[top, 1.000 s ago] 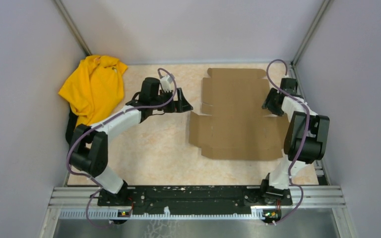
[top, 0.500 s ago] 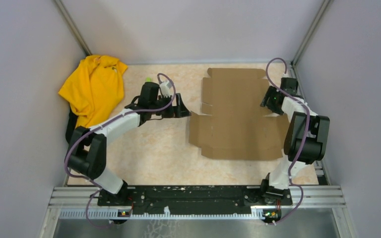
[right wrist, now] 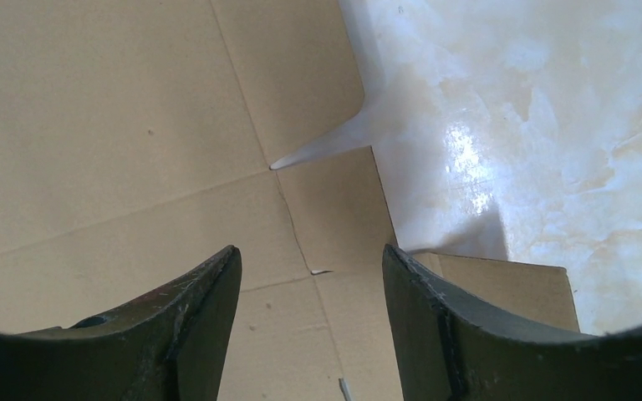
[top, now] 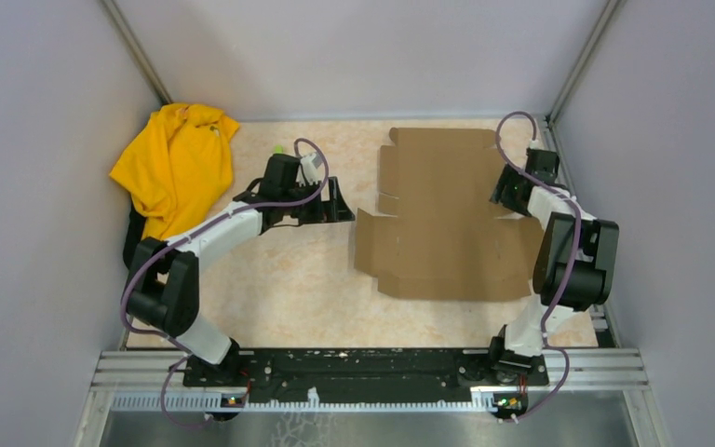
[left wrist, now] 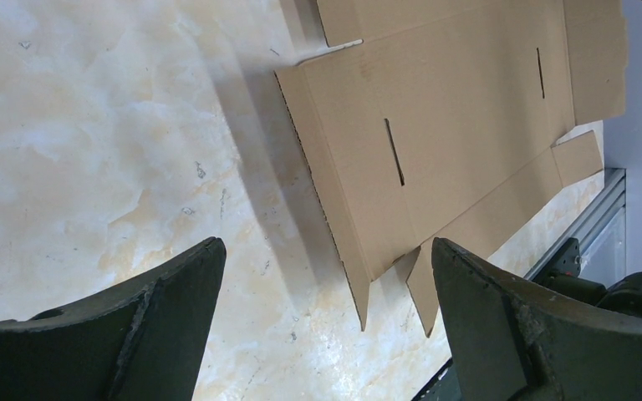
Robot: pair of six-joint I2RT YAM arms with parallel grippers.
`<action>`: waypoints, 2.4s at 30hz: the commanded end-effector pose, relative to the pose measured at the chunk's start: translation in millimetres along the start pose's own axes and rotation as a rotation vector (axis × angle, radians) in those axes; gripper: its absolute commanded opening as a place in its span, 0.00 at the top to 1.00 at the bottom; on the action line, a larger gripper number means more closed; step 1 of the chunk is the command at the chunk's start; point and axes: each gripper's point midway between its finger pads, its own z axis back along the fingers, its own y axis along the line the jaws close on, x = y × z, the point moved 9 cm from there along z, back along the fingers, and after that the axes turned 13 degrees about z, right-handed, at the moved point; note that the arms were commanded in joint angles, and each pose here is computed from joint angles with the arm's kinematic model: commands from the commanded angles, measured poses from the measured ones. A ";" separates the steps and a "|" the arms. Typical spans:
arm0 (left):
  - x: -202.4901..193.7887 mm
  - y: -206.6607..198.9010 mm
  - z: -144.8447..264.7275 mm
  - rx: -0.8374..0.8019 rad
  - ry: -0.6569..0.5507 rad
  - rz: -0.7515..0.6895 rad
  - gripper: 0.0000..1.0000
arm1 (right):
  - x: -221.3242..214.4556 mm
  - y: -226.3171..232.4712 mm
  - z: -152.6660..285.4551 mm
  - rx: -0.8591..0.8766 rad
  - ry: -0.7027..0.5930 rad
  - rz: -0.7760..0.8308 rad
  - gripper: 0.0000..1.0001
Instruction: Fold the paper box
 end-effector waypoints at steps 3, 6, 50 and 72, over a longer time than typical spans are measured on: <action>6.6 -5.5 2.9 -0.014 -0.014 -0.026 0.01 | 8.6 -3.2 -5.1 -0.004 -0.045 0.007 0.38; 6.3 -5.8 2.2 -0.017 -0.010 -0.027 0.01 | 8.4 -6.6 -7.6 -0.035 -0.025 0.005 0.38; -8.7 4.2 11.5 0.013 0.000 -0.032 0.01 | 8.6 38.5 -13.7 0.085 -0.051 0.070 0.93; -5.8 -5.4 31.5 0.012 -0.059 -0.055 0.01 | -20.9 139.2 -5.7 0.194 0.048 0.425 0.95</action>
